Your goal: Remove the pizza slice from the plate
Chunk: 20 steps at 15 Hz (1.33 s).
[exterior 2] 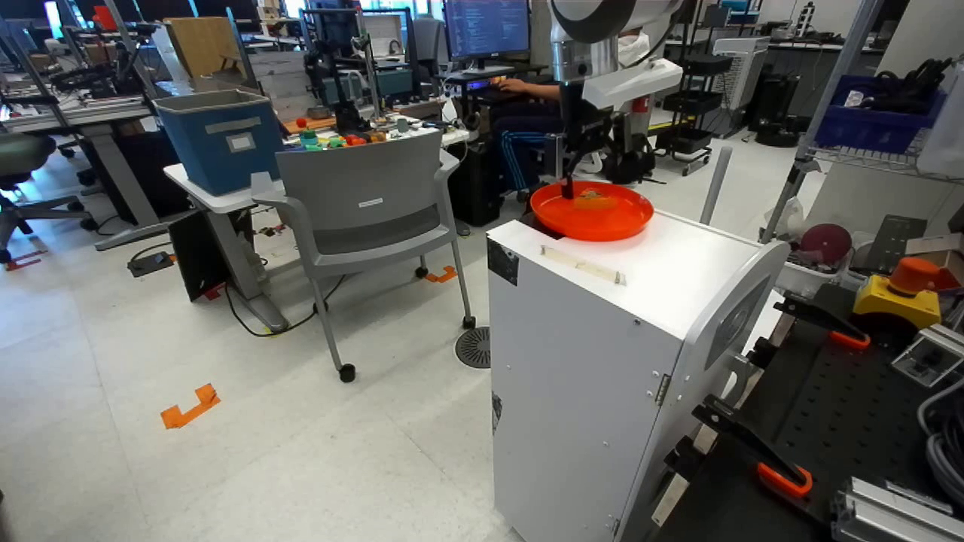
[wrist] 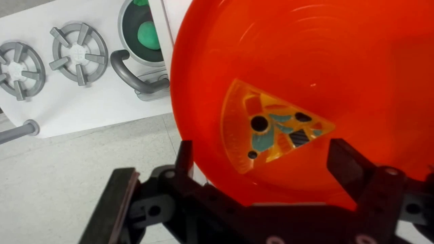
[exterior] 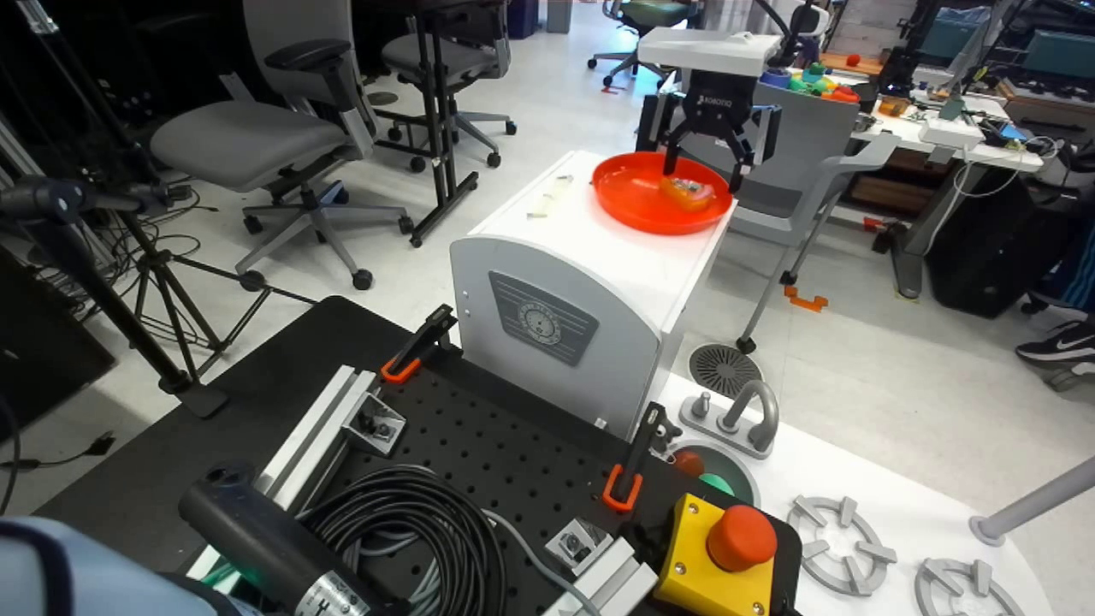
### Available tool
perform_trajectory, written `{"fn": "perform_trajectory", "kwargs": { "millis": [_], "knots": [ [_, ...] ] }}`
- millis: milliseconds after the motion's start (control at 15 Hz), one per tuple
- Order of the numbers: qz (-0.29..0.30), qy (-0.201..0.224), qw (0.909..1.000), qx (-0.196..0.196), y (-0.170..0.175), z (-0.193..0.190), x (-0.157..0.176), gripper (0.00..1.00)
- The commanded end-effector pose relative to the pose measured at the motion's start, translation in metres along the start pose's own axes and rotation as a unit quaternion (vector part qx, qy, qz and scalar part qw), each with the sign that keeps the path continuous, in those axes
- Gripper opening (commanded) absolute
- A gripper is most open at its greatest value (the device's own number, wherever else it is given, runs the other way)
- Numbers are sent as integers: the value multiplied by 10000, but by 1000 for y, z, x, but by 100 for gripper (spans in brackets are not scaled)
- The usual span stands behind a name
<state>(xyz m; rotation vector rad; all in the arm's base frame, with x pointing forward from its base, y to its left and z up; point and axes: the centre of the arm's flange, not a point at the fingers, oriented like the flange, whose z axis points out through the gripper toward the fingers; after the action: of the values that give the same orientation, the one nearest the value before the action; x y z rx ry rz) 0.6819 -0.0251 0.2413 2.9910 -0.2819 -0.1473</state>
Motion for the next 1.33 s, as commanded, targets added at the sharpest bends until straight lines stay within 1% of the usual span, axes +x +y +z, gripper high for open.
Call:
{"fn": "perform_trajectory", "kwargs": {
  "millis": [0, 400, 1067, 1267],
  "knots": [
    [-138, -32, 9997, 185, -7, -7, -17, 100],
    [-211, -146, 9993, 267, -19, -3, -22, 100],
    [-38, -113, 9990, 426, -7, -7, -21, 100],
    [-38, -136, 9990, 416, -7, -5, -21, 100]
  ]
}}
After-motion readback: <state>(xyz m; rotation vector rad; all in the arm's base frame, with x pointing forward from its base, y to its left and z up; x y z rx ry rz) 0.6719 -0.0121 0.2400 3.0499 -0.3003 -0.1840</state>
